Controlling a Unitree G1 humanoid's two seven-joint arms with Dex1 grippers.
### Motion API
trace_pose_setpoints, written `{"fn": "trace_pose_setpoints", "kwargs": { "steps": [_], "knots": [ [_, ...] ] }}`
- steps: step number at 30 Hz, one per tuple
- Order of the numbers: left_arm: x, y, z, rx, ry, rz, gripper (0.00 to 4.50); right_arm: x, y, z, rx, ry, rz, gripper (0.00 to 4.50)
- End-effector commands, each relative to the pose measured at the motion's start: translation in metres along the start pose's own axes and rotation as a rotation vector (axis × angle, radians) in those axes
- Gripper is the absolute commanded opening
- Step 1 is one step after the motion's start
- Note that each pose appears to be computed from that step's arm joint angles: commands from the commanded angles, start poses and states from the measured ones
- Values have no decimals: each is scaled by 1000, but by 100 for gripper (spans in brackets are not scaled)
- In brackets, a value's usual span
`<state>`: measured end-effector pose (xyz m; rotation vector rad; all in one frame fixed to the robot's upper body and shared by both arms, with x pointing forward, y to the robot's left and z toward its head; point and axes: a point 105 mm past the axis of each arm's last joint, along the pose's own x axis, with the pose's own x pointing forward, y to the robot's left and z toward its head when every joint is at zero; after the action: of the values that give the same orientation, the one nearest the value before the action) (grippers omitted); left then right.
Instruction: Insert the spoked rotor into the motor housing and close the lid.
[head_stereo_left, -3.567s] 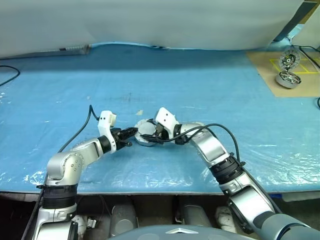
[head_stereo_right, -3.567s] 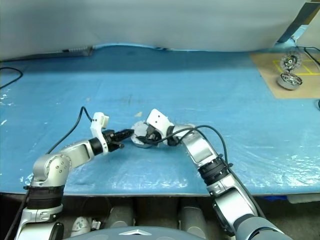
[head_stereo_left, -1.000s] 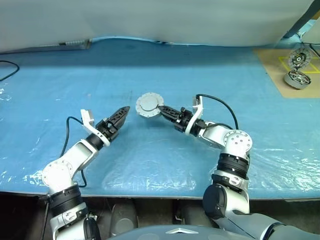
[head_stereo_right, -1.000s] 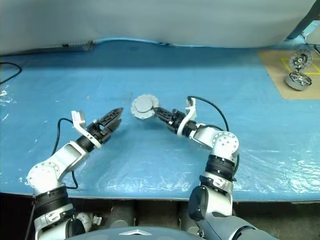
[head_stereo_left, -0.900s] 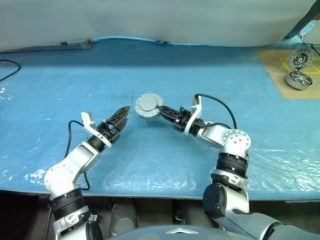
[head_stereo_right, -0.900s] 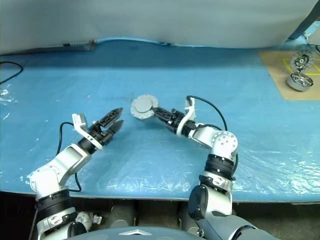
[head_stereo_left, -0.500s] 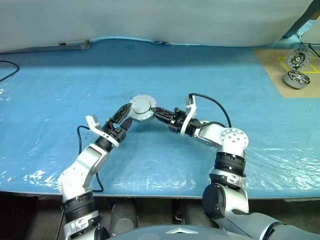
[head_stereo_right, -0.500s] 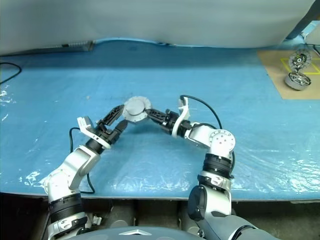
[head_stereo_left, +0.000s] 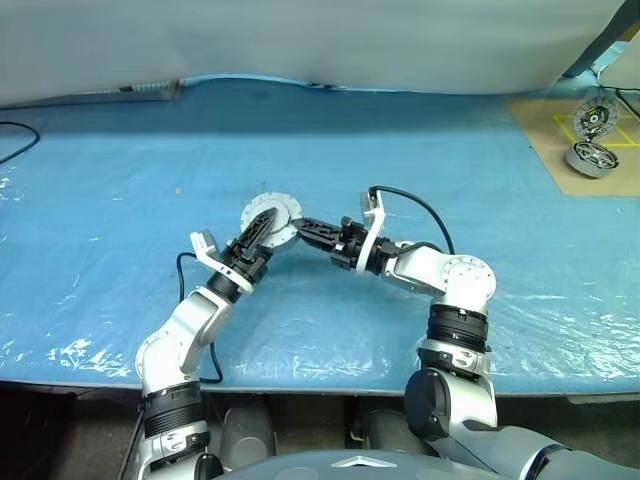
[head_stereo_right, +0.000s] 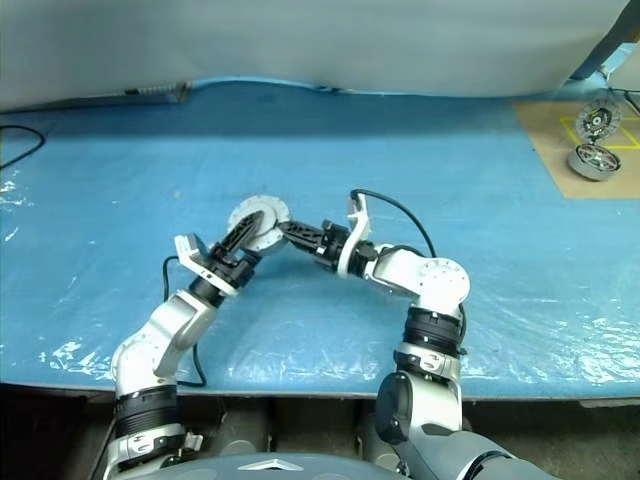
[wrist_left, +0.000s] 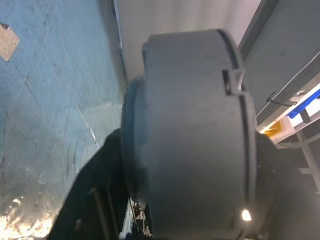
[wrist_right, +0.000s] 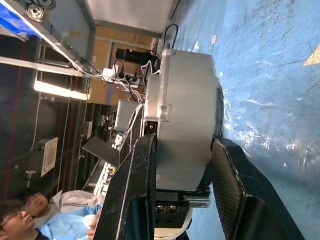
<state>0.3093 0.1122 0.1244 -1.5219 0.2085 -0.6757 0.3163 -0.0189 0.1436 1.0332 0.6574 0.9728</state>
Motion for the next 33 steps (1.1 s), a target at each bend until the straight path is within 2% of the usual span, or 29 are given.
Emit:
{"fn": "trace_pose_setpoints", "kwargs": {
  "steps": [1, 7, 9, 11, 14, 16, 17, 19, 25, 33],
  "knots": [
    [-4, -11, 8, 12, -10, -37, 240, 7, 27, 0, -51, -31, 105, 118],
    [-2, -18, 18, 37, -58, -41, 240, -3, 6, 5, -214, -66, -38, 118],
    [3, -17, 26, 65, -82, -20, 240, -13, -8, 10, -249, -82, -90, 191],
    [8, -16, 33, 89, -96, 3, 240, -22, -17, 15, -276, -106, -130, 246],
    [13, -13, 44, 116, -110, 27, 240, -30, -27, 22, -368, -126, -205, 358],
    [18, -10, 55, 137, -121, 44, 240, -35, -34, 23, -482, -115, -260, 425],
    [23, -7, 61, 151, -123, 58, 240, -39, -42, 22, -609, -93, -320, 450],
    [36, -2, 72, 182, -119, 94, 240, -43, -52, 20, -831, -70, -392, 450],
    [79, 16, 95, 245, -146, 182, 240, -48, -72, 18, -1299, -67, -518, 450],
    [123, 33, 78, 291, -101, 285, 240, -46, -72, 28, -1393, -193, -551, 450]
  ]
}}
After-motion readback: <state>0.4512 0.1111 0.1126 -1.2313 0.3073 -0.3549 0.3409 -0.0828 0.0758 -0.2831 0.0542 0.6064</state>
